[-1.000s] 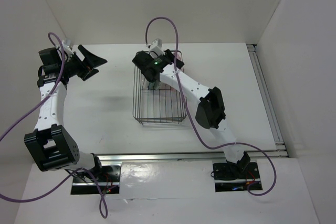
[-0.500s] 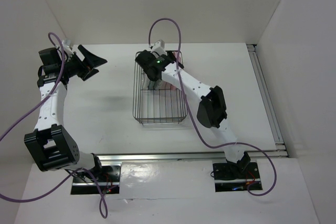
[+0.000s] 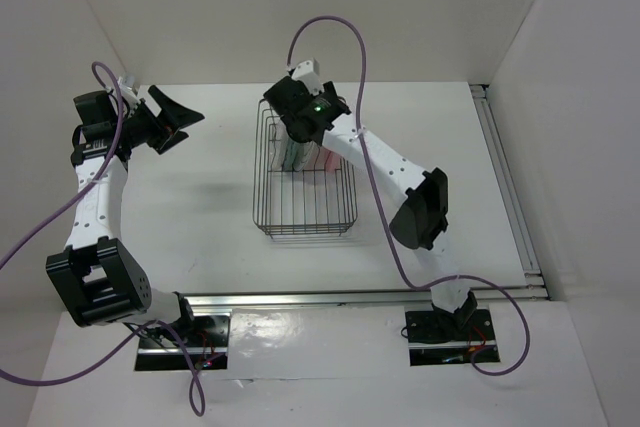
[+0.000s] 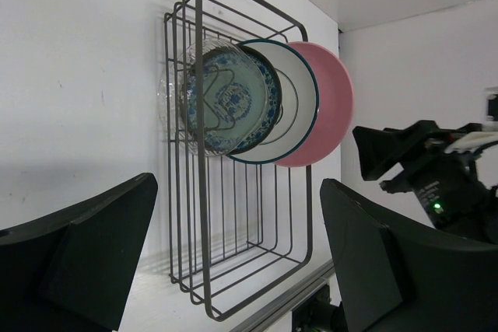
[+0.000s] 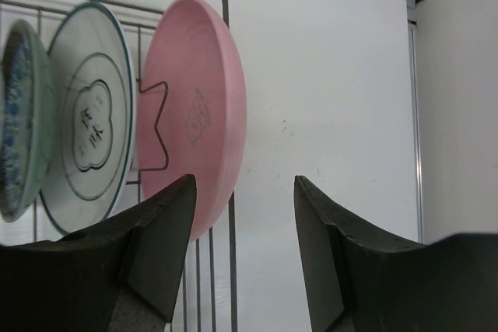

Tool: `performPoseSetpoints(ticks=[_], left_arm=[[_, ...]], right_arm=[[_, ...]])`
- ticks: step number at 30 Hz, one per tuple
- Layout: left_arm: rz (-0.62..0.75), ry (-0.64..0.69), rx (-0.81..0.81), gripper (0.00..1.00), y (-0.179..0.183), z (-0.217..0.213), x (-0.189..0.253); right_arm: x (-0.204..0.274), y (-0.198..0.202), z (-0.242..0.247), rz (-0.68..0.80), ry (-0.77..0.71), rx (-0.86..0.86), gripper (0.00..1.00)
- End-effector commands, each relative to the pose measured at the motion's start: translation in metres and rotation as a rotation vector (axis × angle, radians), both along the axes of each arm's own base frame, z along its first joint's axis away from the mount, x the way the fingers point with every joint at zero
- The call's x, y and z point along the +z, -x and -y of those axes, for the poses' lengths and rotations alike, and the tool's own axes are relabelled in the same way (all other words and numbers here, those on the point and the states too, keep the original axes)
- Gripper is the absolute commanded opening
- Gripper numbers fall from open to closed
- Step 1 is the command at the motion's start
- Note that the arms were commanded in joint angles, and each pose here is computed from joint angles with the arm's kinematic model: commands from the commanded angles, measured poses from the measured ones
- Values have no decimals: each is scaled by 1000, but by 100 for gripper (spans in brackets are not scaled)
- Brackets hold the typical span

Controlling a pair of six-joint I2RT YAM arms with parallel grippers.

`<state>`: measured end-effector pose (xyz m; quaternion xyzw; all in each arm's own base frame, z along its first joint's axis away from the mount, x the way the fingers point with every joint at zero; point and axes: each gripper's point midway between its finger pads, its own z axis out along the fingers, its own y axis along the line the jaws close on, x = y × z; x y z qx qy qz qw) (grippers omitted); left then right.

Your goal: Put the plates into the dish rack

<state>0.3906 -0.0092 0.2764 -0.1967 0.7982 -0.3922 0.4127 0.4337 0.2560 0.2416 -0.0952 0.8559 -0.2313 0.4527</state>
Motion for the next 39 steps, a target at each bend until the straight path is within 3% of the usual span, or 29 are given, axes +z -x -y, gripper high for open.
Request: performPoseSetpoints(ticks=[1, 5, 6, 8, 10, 12, 13, 15, 16, 22, 27, 39], left_arm=[[71, -21, -21, 100, 0, 3, 17], [65, -51, 8, 100, -2, -3, 16], [71, -61, 21, 100, -4, -5, 18], [67, -72, 25, 100, -3, -6, 19], [58, -105, 55, 100, -5, -13, 17], [46, -134, 96, 100, -9, -21, 17], [53, -155, 108, 100, -10, -25, 21], [33, -162, 135, 100, -12, -32, 17], [33, -162, 136, 100, -17, -34, 18], [-102, -160, 235, 100, -41, -70, 4], [-173, -219, 342, 100, -41, -91, -6], [-137, -181, 294, 100, -36, -78, -6]], right_arm=[[60, 4, -15, 112, -150, 78, 61], [98, 19, -48, 126, -299, 263, 78], [104, 23, -50, 131, -332, 289, 90], [137, 34, -41, 190, -410, 341, 100], [182, 41, -6, 295, -509, 343, 100], [162, 38, 28, 275, -517, 297, 100], [185, 33, 80, 361, -567, 226, 100], [148, 31, 112, 294, -613, 202, 100], [143, 27, 146, 314, -616, 131, 100], [126, 59, 238, 422, -595, -123, 100], [131, 75, 250, 473, -589, -151, 100], [128, 67, 244, 466, -607, -136, 100]])
